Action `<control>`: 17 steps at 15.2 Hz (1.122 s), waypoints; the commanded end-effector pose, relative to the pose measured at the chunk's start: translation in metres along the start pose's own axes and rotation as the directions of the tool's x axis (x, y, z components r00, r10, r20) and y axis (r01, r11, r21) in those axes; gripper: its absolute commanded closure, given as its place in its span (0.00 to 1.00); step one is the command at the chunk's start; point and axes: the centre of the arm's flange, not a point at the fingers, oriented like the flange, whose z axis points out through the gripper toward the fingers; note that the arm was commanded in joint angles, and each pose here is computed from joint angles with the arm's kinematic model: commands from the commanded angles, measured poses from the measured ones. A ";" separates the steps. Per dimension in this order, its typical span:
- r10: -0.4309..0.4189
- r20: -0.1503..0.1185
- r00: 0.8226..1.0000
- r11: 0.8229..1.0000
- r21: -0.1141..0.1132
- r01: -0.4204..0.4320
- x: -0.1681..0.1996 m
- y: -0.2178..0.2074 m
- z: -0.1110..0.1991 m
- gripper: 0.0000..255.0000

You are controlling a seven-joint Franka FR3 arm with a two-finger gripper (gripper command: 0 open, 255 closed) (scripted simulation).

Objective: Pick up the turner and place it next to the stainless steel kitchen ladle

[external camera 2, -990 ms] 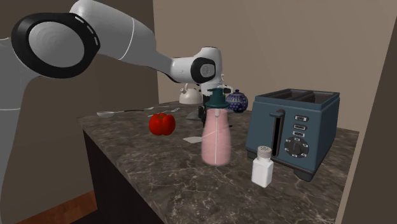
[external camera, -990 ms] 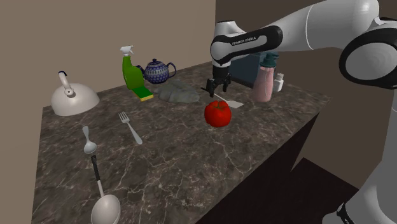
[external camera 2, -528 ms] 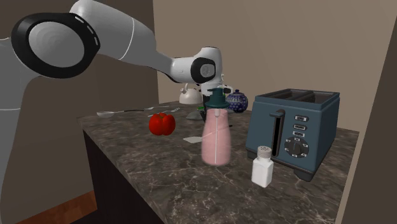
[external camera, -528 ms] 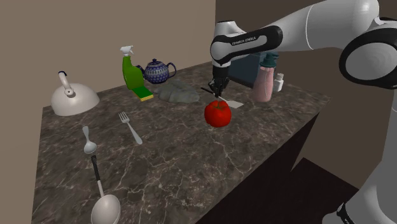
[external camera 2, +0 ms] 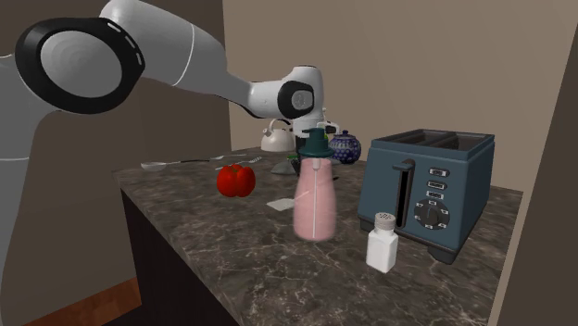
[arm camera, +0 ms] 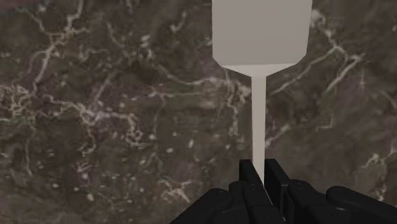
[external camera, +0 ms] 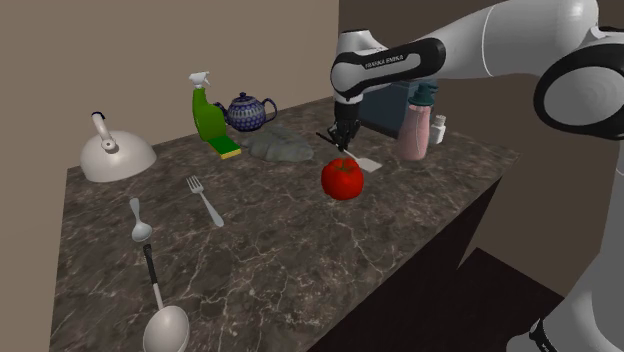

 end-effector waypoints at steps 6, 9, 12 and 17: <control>0.000 0.000 1.000 1.000 0.000 0.000 0.003 0.000 -0.036 1.00; 0.000 0.000 1.000 1.000 0.000 0.000 0.004 0.000 -0.052 1.00; 0.000 0.000 1.000 1.000 0.000 0.000 0.005 0.000 -0.068 1.00; 0.000 0.000 1.000 1.000 0.000 0.000 0.006 0.000 -0.094 1.00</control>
